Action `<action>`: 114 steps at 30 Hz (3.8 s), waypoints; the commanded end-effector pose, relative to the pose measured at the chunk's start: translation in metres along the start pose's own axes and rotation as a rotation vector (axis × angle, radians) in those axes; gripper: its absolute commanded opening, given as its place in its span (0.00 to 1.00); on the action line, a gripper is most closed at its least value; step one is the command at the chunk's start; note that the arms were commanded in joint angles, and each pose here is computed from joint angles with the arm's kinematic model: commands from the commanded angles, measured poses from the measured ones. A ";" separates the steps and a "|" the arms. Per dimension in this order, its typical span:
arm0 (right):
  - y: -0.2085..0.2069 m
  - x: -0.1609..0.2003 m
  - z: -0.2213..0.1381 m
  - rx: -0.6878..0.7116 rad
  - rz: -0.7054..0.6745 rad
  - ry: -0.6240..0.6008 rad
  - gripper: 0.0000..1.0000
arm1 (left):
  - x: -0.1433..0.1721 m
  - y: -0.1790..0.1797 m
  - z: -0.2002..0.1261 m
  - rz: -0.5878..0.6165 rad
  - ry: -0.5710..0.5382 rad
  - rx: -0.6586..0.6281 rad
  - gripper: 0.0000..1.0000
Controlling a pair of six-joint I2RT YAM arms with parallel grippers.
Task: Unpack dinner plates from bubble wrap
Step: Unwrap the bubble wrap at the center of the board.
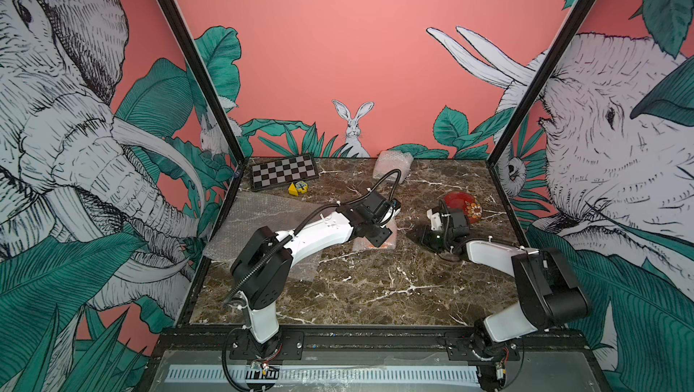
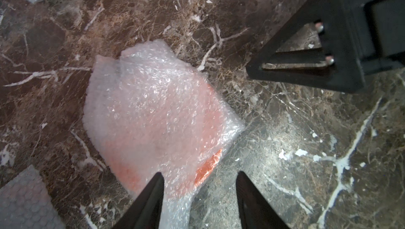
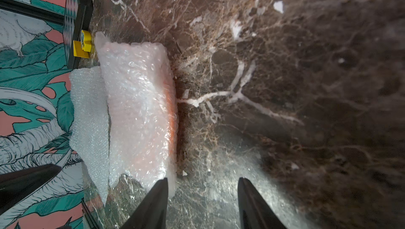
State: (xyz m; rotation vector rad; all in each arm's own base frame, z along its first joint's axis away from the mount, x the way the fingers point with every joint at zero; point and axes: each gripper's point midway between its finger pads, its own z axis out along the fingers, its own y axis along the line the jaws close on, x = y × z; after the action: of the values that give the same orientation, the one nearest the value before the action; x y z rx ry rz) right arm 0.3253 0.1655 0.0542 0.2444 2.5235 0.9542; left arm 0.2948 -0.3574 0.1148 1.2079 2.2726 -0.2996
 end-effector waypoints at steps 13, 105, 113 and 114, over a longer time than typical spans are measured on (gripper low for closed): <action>0.003 0.004 0.000 -0.037 0.002 0.000 0.53 | -0.023 -0.005 0.028 0.181 -0.001 -0.035 0.55; 0.003 0.003 0.055 0.024 -0.006 0.089 0.00 | -0.045 0.029 -0.004 -0.006 -0.186 -0.280 0.00; 0.005 0.000 0.052 0.042 -0.028 0.088 0.00 | -0.034 0.050 -0.018 -0.087 -0.208 -0.348 0.00; 0.006 -0.001 0.050 0.044 -0.032 0.087 0.00 | -0.032 0.053 -0.019 -0.101 -0.208 -0.361 0.00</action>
State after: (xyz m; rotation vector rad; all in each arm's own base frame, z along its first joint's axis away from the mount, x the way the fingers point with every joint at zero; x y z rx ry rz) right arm 0.3539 0.2101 0.0306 0.1704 2.5762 1.0181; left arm 0.3399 -0.3544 0.1339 0.9522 2.1066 -0.0522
